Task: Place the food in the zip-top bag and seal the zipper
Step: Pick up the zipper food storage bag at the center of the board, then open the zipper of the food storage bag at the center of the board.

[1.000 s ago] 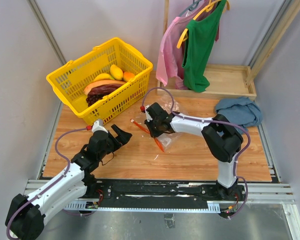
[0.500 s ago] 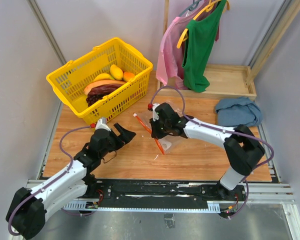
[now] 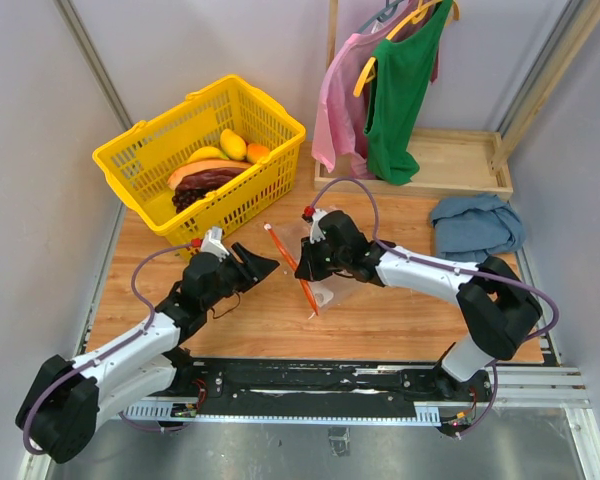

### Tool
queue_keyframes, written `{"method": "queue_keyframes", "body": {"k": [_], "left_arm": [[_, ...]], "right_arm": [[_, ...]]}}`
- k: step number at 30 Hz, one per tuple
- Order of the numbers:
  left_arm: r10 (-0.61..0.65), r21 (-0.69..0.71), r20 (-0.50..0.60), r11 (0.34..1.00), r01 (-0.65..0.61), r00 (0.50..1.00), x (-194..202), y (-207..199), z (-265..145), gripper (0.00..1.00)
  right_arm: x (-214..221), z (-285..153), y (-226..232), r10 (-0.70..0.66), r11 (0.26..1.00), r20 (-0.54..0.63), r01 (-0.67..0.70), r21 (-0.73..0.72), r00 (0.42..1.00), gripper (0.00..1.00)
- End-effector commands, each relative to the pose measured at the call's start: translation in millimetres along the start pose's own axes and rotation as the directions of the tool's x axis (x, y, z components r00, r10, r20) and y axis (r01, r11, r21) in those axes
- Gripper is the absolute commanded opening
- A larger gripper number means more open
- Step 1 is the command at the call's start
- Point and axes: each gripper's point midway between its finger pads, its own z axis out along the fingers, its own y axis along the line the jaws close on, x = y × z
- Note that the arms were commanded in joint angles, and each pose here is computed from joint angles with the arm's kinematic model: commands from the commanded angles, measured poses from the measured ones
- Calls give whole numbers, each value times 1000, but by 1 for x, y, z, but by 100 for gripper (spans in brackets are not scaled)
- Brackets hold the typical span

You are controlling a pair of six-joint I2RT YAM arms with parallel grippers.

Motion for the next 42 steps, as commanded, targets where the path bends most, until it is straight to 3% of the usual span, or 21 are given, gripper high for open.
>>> {"method": "queue_keyframes", "body": {"k": [1, 3, 18, 25, 42], "left_arm": [[-9, 59, 12, 998, 8, 1000, -8, -18, 6, 47], [-17, 59, 5, 998, 17, 1000, -6, -17, 8, 42], [-22, 80, -3, 997, 22, 1000, -5, -20, 15, 38], [-33, 47, -17, 998, 33, 999, 0, -11, 18, 31], [-60, 88, -44, 994, 63, 997, 6, -20, 15, 29]], "right_arm": [[-11, -7, 24, 11, 996, 57, -6, -94, 998, 6], [-11, -8, 26, 5, 995, 61, 2, -100, 998, 6], [-7, -9, 41, -14, 986, 64, 25, -163, 998, 8], [-9, -11, 47, -21, 983, 78, 35, -181, 997, 9], [-4, -9, 60, -54, 966, 59, 68, -251, 997, 10]]}}
